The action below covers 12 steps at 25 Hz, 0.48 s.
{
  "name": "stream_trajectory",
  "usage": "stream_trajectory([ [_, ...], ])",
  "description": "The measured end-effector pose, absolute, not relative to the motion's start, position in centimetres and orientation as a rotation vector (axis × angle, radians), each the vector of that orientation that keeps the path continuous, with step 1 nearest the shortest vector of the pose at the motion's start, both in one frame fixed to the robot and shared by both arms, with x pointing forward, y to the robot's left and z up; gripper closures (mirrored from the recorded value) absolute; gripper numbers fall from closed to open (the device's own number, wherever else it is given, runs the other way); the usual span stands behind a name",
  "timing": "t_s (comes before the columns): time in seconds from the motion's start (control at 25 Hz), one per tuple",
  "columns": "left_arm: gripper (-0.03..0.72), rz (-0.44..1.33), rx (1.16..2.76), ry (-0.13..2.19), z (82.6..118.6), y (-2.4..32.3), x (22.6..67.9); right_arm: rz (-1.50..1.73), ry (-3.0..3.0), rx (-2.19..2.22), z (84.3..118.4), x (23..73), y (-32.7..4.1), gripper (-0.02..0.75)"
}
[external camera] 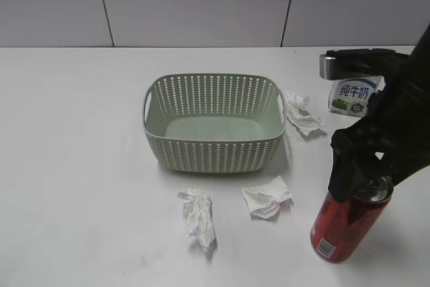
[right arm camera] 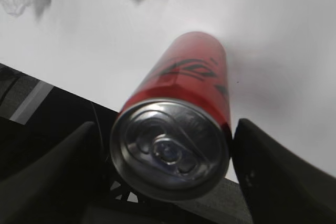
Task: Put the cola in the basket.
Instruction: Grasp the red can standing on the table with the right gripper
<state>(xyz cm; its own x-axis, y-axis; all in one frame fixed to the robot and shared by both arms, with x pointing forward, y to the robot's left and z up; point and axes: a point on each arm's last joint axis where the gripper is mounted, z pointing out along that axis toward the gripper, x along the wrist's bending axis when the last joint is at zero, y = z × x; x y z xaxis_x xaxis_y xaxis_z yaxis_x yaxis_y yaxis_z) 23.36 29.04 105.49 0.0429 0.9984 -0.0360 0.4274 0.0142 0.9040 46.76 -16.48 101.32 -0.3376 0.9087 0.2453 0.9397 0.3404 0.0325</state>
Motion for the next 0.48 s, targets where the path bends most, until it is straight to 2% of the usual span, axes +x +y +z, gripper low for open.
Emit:
stream_trajectory([
  [0.28, 0.471, 0.91, 1.528, 1.497, 105.5, 29.0, 23.4, -0.133, -2.371, -1.702, 99.3, 47.5, -16.2, 0.147],
  [0.48, 0.471, 0.91, 1.528, 1.497, 105.5, 29.0, 23.4, -0.06, -2.352, -1.722, 98.9, 47.4, -16.4, 0.21],
])
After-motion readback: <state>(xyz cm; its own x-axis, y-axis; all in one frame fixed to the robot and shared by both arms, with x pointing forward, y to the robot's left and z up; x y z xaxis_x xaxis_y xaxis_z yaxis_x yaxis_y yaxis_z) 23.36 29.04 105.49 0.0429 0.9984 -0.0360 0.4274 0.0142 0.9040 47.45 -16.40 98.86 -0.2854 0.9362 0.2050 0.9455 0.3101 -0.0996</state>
